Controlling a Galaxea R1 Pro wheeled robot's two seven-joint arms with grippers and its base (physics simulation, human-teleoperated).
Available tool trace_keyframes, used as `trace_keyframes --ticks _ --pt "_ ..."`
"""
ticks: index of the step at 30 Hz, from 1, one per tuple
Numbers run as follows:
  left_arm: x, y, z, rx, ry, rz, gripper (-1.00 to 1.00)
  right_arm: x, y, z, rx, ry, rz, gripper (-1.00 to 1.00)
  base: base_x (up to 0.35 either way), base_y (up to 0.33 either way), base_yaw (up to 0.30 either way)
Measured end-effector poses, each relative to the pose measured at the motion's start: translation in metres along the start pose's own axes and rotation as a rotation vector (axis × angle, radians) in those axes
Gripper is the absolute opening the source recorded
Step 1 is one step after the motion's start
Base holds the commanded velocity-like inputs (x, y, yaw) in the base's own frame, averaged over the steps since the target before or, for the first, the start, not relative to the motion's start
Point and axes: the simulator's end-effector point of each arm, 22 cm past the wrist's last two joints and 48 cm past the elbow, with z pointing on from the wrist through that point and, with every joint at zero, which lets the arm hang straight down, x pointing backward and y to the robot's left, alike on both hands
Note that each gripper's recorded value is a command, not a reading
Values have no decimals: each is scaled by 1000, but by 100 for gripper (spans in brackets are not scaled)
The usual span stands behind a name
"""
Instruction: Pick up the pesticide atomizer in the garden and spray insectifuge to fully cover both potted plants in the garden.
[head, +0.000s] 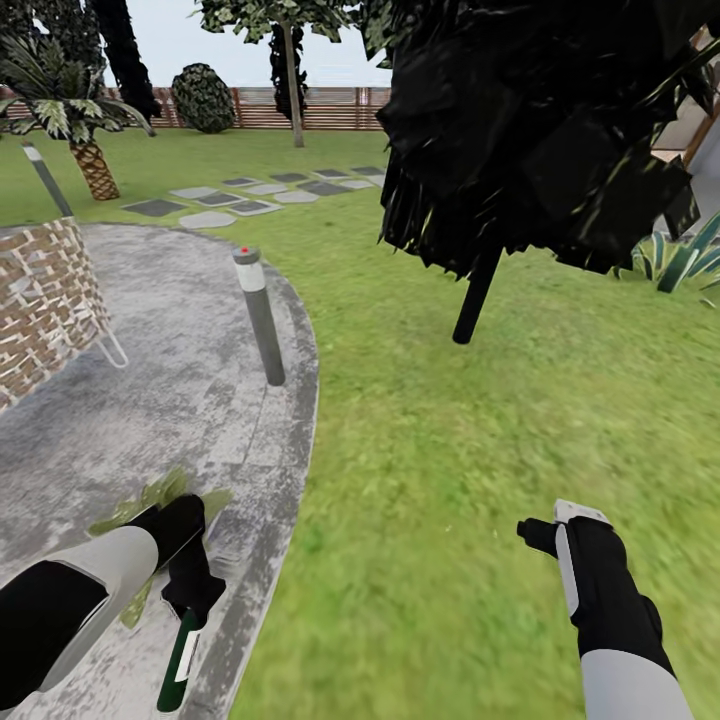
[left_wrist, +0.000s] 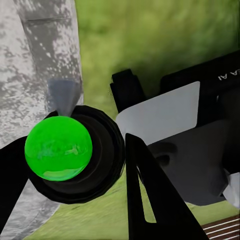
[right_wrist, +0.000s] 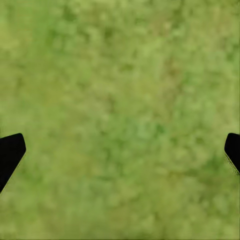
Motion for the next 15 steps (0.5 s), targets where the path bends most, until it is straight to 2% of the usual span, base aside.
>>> trace_keyframes --ticks 7,15 --pt "0 0 1 0 1 -1 -100 0 0 0 0 1 0 100 284 -169 23" --pt "1 1 5 3 11 -2 -100 4 0 4 3 10 -3 100 249 -169 169"
